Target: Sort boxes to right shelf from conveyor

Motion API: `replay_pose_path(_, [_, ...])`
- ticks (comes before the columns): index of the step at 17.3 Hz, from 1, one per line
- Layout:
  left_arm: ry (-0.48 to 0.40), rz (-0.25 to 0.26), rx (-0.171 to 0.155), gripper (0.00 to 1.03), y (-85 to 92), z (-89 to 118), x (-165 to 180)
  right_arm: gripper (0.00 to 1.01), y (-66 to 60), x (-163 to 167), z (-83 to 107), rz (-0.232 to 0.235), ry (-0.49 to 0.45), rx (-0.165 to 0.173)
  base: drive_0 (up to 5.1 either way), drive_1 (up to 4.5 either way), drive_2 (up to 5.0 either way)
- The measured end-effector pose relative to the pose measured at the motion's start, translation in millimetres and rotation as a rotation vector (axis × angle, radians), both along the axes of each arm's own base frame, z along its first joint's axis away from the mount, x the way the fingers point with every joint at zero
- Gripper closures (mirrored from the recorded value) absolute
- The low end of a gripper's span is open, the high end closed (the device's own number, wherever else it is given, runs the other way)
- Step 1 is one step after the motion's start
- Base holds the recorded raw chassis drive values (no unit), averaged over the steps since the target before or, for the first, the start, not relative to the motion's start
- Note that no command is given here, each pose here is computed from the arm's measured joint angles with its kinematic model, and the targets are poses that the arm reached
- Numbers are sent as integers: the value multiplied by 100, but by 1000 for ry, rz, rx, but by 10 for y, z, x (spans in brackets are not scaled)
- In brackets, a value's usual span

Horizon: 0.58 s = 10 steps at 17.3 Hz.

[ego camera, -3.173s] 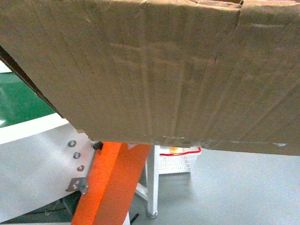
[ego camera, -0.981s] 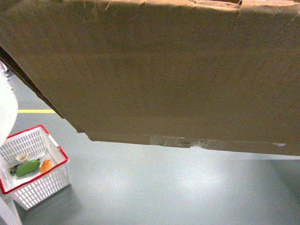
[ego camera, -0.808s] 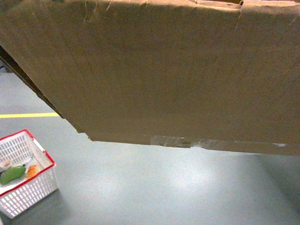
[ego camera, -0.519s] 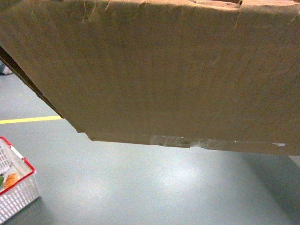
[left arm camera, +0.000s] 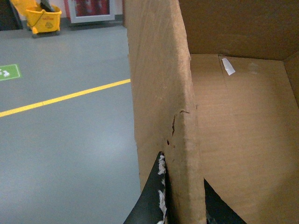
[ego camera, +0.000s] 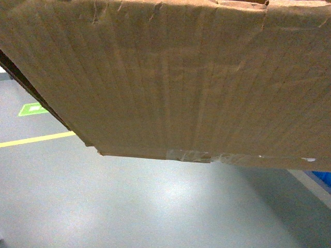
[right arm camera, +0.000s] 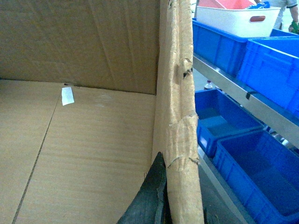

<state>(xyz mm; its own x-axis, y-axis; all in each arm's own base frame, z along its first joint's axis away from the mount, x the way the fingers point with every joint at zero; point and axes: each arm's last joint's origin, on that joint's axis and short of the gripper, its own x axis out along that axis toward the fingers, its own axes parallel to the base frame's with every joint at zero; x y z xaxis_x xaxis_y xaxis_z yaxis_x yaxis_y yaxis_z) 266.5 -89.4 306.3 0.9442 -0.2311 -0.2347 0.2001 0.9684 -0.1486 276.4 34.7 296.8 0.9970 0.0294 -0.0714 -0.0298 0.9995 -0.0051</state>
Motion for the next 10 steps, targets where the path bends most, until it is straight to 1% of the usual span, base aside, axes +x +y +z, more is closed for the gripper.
replay_pose_path(10, [-1,0,0,100,0,1,0,97,0,0,0,0,0,0,-165,-165,-165])
